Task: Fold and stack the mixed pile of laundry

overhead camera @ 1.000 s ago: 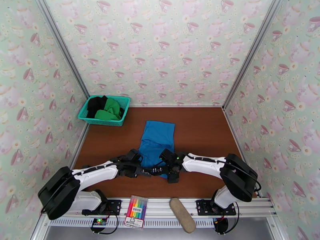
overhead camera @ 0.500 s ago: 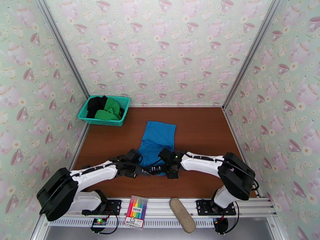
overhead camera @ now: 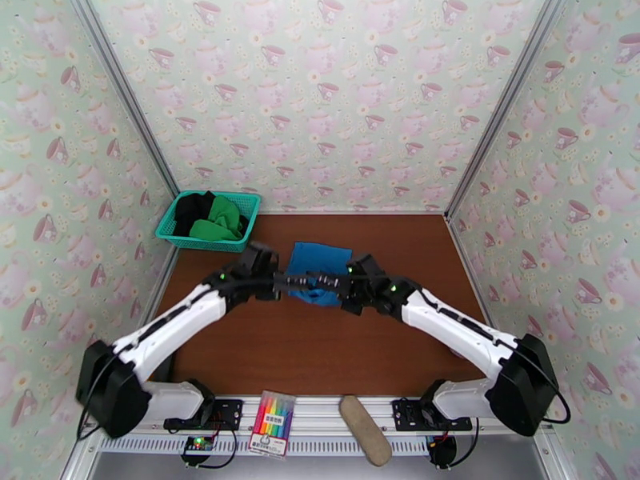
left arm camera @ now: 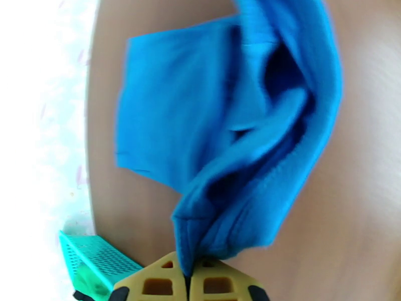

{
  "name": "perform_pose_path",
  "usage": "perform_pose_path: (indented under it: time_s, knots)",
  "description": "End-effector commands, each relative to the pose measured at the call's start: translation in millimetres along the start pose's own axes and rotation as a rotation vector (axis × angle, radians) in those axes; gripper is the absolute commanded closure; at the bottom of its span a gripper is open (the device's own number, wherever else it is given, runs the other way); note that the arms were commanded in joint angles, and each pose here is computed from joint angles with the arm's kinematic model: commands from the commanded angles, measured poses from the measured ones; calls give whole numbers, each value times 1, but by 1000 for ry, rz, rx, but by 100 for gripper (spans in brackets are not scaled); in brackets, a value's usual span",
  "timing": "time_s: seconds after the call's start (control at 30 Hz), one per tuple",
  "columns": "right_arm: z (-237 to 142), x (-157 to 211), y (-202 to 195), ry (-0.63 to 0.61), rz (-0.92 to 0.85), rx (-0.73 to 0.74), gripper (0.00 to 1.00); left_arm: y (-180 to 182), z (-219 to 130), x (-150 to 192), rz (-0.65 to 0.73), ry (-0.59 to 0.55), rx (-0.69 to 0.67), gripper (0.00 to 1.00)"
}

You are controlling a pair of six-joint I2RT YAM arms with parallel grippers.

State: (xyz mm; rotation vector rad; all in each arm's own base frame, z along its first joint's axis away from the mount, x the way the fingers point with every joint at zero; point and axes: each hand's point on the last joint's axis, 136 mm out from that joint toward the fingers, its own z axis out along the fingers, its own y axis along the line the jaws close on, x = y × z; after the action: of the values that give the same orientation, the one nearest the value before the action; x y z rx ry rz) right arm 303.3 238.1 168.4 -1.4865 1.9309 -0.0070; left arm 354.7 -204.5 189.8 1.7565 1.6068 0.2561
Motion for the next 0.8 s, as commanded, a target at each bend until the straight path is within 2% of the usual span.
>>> perform_pose_path:
  time_s: [0.0, 0.17, 0.33, 0.5, 0.73, 0.77]
  knots:
    - [16, -2, -39, 26, 105, 68, 100, 35, 24, 2, -29, -19, 3, 100]
    - [57, 12, -85, 96, 206, 93, 100, 73, 83, 13, -61, 13, 29, 100]
    - [96, 34, -118, 157, 332, 115, 100, 89, 139, 19, -72, 22, 55, 100]
    - [134, 50, -130, 196, 414, 120, 100, 110, 182, 23, -74, 22, -9, 100]
    - [172, 69, -138, 241, 511, 123, 100, 111, 238, 29, -83, 43, -63, 100]
    - [174, 70, -141, 243, 527, 130, 98, 112, 244, 32, -84, 52, -78, 93]
